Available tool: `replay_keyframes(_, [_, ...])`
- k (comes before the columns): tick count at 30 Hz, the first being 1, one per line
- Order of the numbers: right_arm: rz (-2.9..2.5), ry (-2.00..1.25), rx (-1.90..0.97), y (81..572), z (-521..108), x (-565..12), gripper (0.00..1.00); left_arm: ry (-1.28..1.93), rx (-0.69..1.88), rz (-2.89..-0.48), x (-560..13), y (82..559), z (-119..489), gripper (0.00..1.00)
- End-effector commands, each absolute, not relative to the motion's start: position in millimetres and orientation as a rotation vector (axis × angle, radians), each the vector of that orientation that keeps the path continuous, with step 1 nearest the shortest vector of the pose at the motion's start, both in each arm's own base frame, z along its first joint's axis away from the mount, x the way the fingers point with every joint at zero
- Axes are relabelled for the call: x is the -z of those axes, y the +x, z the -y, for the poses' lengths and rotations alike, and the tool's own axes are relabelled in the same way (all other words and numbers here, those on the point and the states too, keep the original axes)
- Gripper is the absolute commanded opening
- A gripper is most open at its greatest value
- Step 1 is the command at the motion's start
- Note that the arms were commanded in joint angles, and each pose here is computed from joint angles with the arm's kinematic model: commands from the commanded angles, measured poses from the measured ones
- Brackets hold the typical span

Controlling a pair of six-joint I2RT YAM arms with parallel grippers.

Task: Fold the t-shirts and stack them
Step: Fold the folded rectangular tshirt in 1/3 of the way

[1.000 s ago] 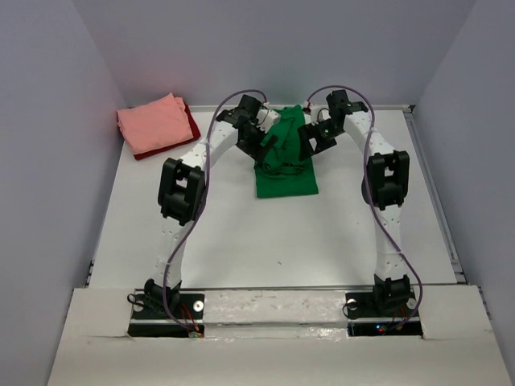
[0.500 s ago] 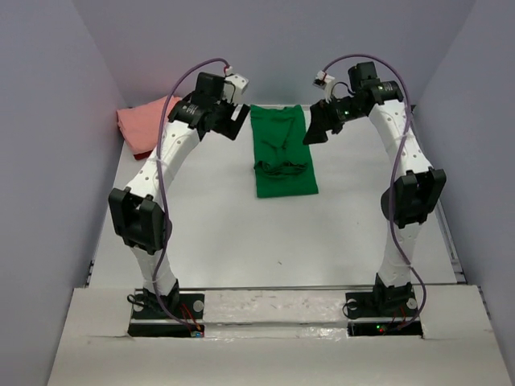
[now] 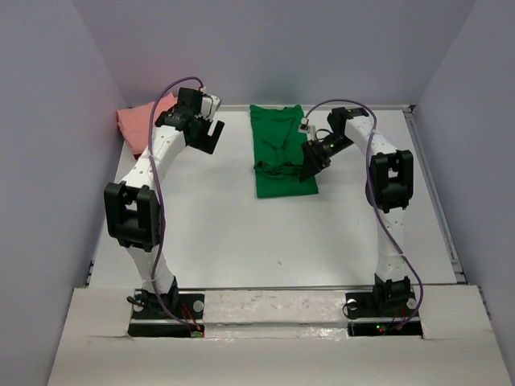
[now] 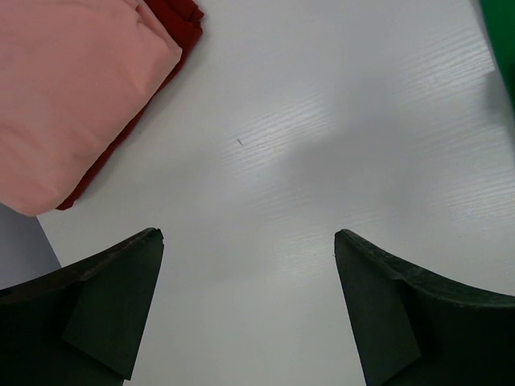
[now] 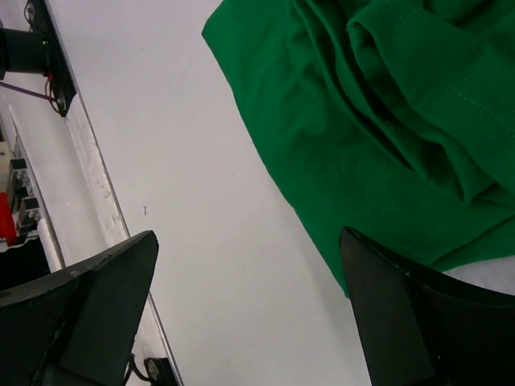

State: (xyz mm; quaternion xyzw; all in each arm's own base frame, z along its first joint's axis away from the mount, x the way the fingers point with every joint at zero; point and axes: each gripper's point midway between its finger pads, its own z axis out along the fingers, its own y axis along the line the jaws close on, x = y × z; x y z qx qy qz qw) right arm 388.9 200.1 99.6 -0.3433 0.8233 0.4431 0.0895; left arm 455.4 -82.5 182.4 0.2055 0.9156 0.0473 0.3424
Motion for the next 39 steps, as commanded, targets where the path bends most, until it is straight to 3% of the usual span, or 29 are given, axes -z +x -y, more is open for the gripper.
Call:
replay_keyframes(1, [-2.473,-1.034,-1.449,367.4,-209.1,-113.2,1.0,0.513,-0.121,-2.326,-203.6,457.8,81.4,0.99])
replay_keyframes(21, [-2.427,-1.089,-1.522,369.7,-239.2,-99.0,1.0,0.515,-0.118,-2.358,-192.1,468.9,81.4,0.99])
replay_keyframes(39, [-2.338,-1.072,-1.027,462.0,-236.8,-90.2,1.0,0.514,-0.159,-2.342,-200.9,457.9,73.1,0.99])
